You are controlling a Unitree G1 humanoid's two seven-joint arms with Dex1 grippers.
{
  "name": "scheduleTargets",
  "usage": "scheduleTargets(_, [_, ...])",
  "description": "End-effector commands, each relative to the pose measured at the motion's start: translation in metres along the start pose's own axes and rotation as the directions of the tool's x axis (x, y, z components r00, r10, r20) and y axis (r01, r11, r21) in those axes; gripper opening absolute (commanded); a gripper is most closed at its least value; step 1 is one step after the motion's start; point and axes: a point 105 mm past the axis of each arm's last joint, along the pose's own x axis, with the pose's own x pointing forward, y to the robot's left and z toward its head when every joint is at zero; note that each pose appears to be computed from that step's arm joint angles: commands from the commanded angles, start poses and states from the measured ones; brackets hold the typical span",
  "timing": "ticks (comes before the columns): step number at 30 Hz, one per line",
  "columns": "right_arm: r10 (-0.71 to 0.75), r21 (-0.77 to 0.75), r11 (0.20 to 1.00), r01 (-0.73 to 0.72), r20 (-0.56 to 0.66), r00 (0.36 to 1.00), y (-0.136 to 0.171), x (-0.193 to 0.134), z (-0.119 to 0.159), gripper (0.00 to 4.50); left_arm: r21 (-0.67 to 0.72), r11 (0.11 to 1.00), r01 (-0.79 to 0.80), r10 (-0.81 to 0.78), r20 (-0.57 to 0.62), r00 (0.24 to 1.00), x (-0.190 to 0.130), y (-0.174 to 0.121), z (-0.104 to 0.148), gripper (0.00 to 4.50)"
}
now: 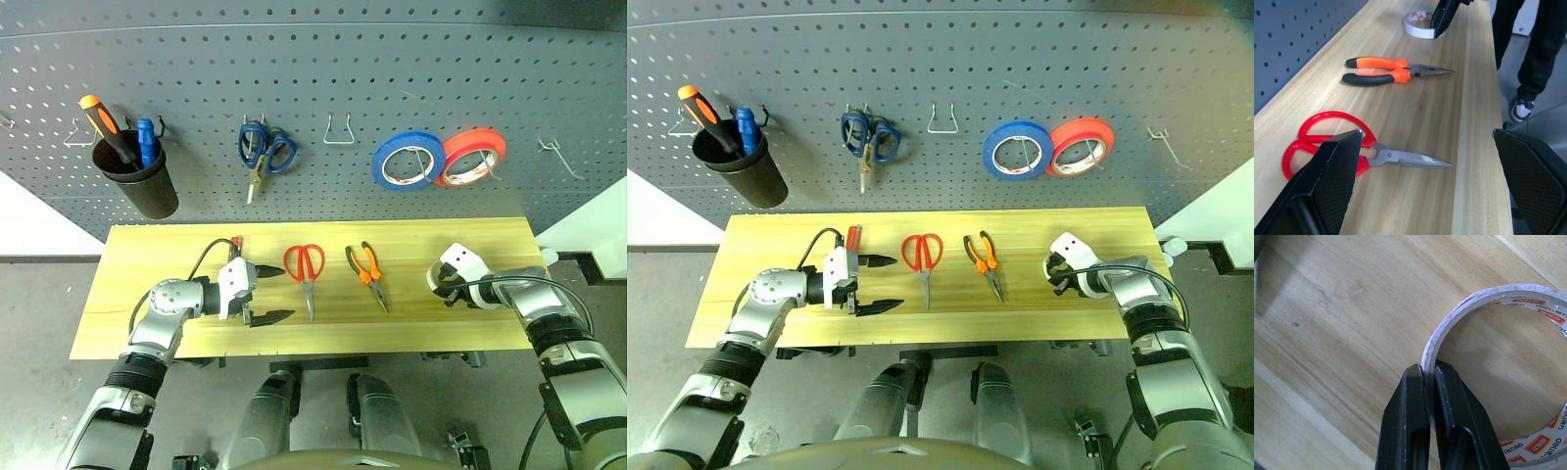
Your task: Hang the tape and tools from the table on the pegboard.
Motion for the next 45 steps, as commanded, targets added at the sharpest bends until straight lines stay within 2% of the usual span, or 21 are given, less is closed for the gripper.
scheduleTargets(1, [0.019, 0.024, 1.000, -0.019, 0.025, 1.000, 0.002, -0.019, -0.003, 0.03, 0.016, 1.000, 0.012, -0.012, 0.043, 0.999, -0.002, -0.004, 0.010, 4.50])
scheduleTargets(6, [0.008, 0.061, 0.998, -0.015, 0.117, 0.993, 0.009, -0.049, 0.007, 0.03, 0.020, 1.000, 0.006, -0.007, 0.058, 0.998, -0.008, -0.003, 0.017, 4.50])
scheduleTargets(11, [-0.054, 0.079, 0.996, 0.033, 0.278, 0.959, 0.012, -0.086, 0.021, 0.03, 0.036, 0.999, 0.016, -0.019, 0.081, 0.997, -0.012, -0.001, 0.028, 4.50])
scheduleTargets(14, [-0.104, 0.051, 0.995, 0.091, 0.367, 0.924, 0.016, -0.109, 0.029, 0.03, 0.047, 0.999, 0.009, -0.013, 0.095, 0.995, -0.013, 0.002, 0.033, 4.50])
scheduleTargets(19, [-0.252, 0.097, 0.967, 0.235, 0.475, 0.843, 0.006, -0.138, 0.044, 0.03, 0.054, 0.998, -0.028, 0.022, 0.118, 0.993, -0.008, 0.007, 0.038, 4.50])
scheduleTargets(26, [-0.374, 0.127, 0.920, 0.372, 0.575, 0.728, -0.003, -0.166, 0.066, 0.03, 0.082, 0.995, -0.049, 0.034, 0.180, 0.983, 0.001, 0.021, 0.058, 4.50])
scheduleTargets(31, [-0.446, 0.156, 0.879, 0.450, 0.603, 0.661, -0.017, -0.179, 0.075, 0.03, 0.066, 0.998, 0.013, -0.030, 0.259, 0.965, 0.004, 0.022, 0.078, 4.50])
scheduleTargets(35, [-0.491, 0.171, 0.850, 0.498, 0.600, 0.631, -0.029, -0.182, 0.078, 0.03, 0.087, 0.996, -0.006, -0.016, 0.253, 0.967, 0.004, 0.030, 0.083, 4.50])
scheduleTargets(45, [-0.539, 0.241, 0.829, 0.504, 0.584, 0.607, -0.062, -0.155, 0.078, 0.03, 0.076, 0.997, 0.006, -0.029, 0.301, 0.953, 0.008, 0.039, 0.109, 4.50])
